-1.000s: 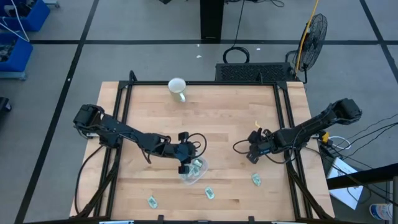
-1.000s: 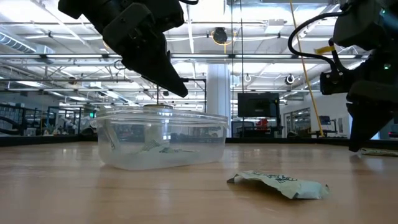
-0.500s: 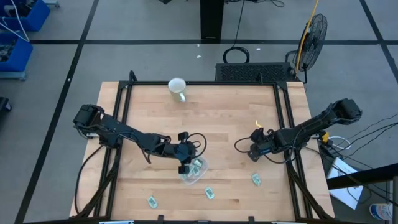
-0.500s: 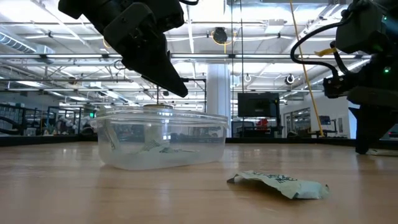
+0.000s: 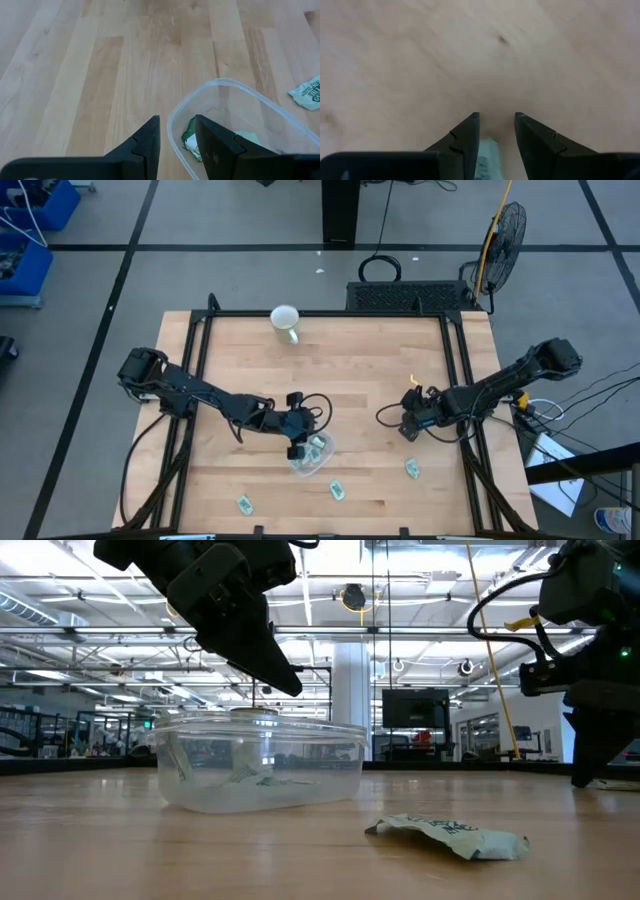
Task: Pick and place Stevia / Truvia into bins
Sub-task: Put the light green stevia packet into the transparent bin
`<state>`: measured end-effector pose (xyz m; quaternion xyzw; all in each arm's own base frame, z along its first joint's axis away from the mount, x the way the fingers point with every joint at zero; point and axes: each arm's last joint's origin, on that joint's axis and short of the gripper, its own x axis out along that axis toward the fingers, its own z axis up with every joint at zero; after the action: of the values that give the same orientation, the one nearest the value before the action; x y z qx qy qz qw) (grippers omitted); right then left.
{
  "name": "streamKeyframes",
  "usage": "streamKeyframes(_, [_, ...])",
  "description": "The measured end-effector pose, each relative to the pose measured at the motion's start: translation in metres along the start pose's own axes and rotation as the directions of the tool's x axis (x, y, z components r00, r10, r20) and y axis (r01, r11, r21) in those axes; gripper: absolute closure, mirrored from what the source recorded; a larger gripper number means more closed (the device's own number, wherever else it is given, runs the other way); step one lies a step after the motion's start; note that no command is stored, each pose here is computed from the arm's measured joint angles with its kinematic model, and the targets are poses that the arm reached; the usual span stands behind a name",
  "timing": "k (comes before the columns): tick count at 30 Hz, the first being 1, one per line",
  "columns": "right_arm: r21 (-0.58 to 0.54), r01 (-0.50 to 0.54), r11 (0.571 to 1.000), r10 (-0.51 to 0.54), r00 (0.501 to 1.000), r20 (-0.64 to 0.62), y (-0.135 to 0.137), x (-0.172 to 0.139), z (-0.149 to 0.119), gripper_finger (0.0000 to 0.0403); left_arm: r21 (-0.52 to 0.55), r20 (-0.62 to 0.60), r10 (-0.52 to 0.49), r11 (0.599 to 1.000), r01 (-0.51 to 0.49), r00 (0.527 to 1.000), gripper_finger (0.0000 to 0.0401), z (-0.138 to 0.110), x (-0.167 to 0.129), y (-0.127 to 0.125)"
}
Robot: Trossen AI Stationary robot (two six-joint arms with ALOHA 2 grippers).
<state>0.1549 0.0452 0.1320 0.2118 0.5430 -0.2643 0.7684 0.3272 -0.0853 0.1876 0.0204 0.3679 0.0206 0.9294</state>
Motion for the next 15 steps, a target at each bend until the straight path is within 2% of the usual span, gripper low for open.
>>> streamKeyframes(4, [0.0, -0.08, 0.997, 0.08, 0.997, 0.018, 0.01, -0.006, 0.006, 0.0287, -0.004, 0.0, 0.0, 1.0, 0.0, 1.0, 0.0272, 0.0, 0.0, 0.0])
streamKeyframes(9, [-0.012, -0.116, 0.993, 0.116, 0.993, 0.036, 0.02, -0.015, 0.009, 0.0287, -0.018, 0.0, 0.0, 1.0, 0.0, 1.0, 0.0272, 0.0, 0.0, 0.0])
streamKeyframes(15, [0.014, -0.081, 0.997, 0.081, 0.997, 0.004, 0.018, -0.017, 0.002, 0.0287, -0.018, 0.0, 0.0, 1.0, 0.0, 1.0, 0.0272, 0.0, 0.0, 0.0])
